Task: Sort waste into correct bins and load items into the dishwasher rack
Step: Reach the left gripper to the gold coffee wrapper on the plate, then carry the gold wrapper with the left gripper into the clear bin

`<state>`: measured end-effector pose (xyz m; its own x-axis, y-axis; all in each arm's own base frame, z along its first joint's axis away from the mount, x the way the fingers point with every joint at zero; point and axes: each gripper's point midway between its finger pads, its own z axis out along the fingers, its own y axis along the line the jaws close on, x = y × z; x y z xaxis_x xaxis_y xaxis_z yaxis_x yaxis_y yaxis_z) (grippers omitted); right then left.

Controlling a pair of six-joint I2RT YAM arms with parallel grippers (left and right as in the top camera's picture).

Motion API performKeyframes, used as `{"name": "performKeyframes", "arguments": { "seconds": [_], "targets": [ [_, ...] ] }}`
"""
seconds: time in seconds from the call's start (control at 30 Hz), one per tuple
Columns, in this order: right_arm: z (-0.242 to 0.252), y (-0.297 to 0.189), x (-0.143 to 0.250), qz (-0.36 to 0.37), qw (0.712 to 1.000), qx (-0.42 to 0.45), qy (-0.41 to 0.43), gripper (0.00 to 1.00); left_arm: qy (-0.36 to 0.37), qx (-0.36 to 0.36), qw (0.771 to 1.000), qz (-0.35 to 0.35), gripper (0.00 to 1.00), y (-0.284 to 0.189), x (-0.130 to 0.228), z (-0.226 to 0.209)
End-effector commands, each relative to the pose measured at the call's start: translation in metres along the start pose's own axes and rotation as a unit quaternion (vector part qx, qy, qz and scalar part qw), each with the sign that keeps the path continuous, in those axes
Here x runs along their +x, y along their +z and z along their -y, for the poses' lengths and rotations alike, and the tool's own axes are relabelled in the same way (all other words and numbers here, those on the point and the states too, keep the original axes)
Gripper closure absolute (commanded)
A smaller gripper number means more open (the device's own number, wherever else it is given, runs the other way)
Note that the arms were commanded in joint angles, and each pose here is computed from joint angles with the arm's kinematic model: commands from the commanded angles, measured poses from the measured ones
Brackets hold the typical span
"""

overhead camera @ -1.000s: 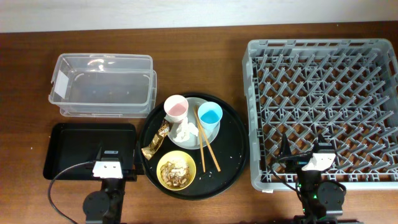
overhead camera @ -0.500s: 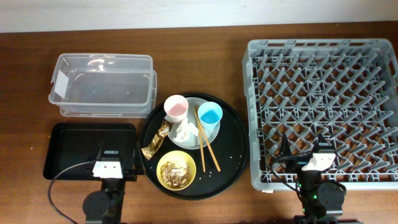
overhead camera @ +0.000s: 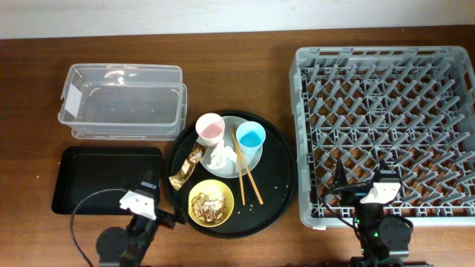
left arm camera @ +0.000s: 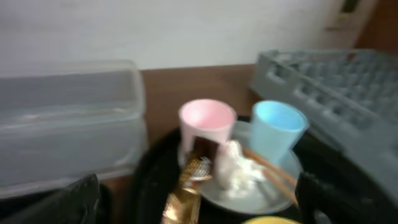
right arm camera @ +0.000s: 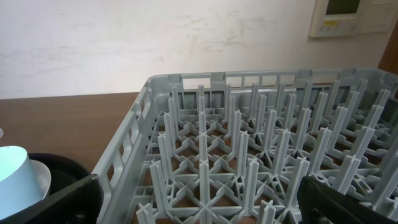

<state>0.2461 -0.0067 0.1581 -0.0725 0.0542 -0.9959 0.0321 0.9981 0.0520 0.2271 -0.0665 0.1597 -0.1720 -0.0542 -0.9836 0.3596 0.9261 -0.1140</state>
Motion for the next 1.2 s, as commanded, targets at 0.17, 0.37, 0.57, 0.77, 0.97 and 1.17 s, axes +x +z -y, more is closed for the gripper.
{"name": "performKeyframes", "arguments": {
  "seconds": [0.17, 0.37, 0.57, 0.77, 0.97, 1.17],
  "targets": [
    [0.001, 0.000, 0.003, -0.003, 1.000, 0.003, 0.004, 0.02, -0.070, 0.015, 0.992, -0.102, 0.01, -0.035, -0.121, 0.029],
    [0.001, 0.000, 0.003, -0.003, 1.000, 0.003, 0.004, 0.02, -0.165, -0.006, 0.916, -0.366, 0.01, 0.037, -0.052, 0.000],
    [0.001, 0.000, 0.003, -0.003, 1.000, 0.003, 0.004, 0.02, -0.101, 0.004, 0.854, -0.510, 0.37, 0.043, 0.034, 0.006],
    [0.001, 0.000, 0.003, -0.003, 1.000, 0.003, 0.004, 0.02, 0.012, -0.032, 0.881, -0.471, 0.37, 0.071, 0.063, 0.004],
    [0.001, 0.000, 0.003, -0.003, 1.000, 0.003, 0.004, 0.02, 0.030, -0.061, 0.901, -0.428, 0.37, 0.079, 0.101, -0.013],
    [0.001, 0.000, 0.003, -0.003, 1.000, 0.003, 0.004, 0.02, 0.027, -0.062, 0.891, -0.448, 0.18, 0.090, 0.125, -0.016]
  ]
}}
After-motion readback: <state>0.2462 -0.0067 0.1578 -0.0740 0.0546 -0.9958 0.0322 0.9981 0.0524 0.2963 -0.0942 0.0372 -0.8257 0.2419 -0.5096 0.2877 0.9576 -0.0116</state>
